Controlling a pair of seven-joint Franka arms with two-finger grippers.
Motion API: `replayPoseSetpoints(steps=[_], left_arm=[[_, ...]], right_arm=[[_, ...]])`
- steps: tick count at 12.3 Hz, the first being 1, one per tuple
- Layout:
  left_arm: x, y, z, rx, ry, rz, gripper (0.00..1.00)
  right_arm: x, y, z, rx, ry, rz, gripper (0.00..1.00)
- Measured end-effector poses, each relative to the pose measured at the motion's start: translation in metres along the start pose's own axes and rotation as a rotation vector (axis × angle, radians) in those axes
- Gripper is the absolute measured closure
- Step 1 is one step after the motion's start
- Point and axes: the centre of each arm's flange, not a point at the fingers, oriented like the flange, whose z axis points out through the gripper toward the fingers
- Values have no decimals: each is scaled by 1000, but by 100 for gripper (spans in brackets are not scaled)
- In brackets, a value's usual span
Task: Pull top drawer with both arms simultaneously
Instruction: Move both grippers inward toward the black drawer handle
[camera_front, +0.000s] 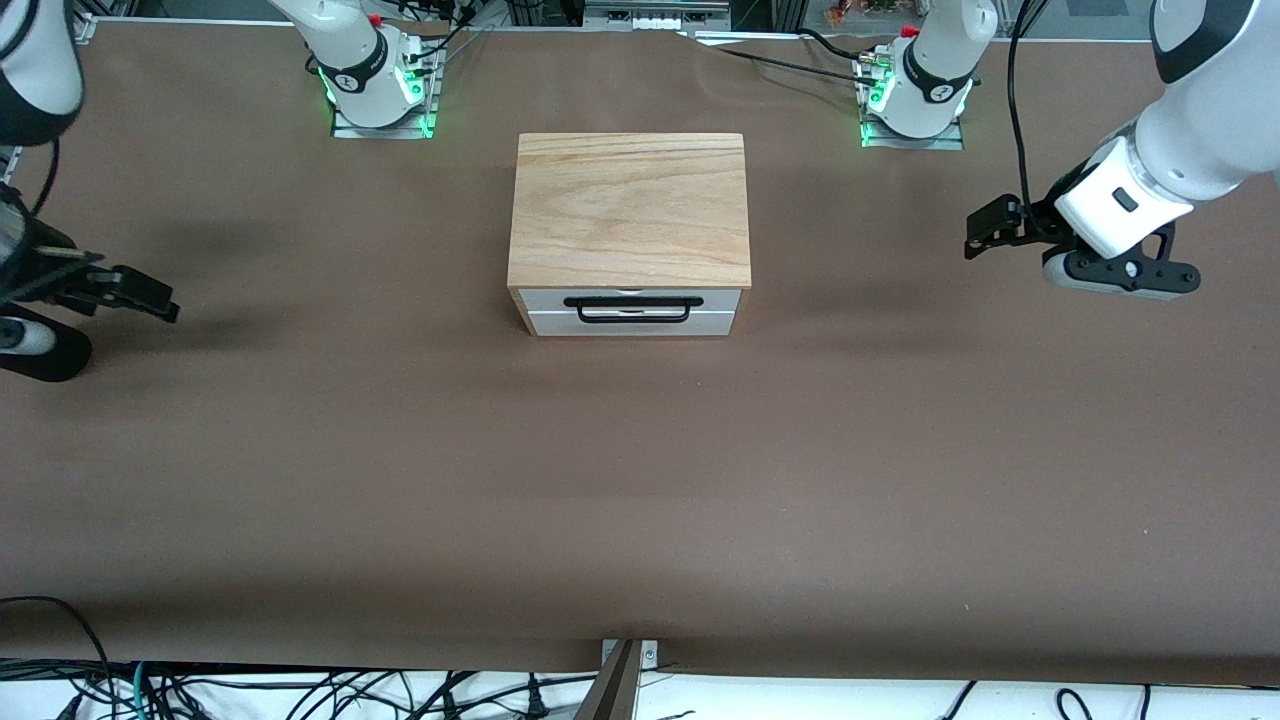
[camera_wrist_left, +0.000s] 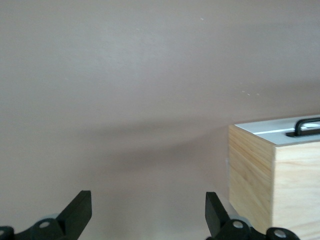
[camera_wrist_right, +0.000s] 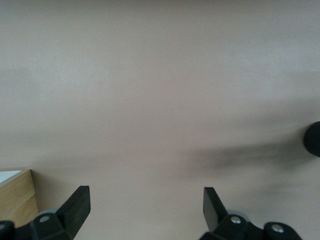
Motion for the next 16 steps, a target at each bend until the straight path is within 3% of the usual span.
replayPoseSetpoints(steps=[2, 5, 7, 11, 14, 16], left_arm=[[7, 13, 18, -112, -46, -2, 0], [32, 37, 77, -325, -163, -9, 0], [55, 47, 118, -489, -197, 23, 0], [95, 59, 188, -887, -161, 66, 0], [107, 90, 246, -1105, -115, 107, 0], [110, 102, 291, -1216, -40, 182, 0]], right_arm=[[11, -20, 31, 65, -46, -9, 0], [22, -47, 74, 272, -131, 31, 0], [31, -59, 111, 435, -199, 74, 0], [45, -83, 180, 786, -258, 55, 0], [42, -106, 224, 970, -266, -21, 0], [38, -134, 252, 1072, -267, -84, 0]])
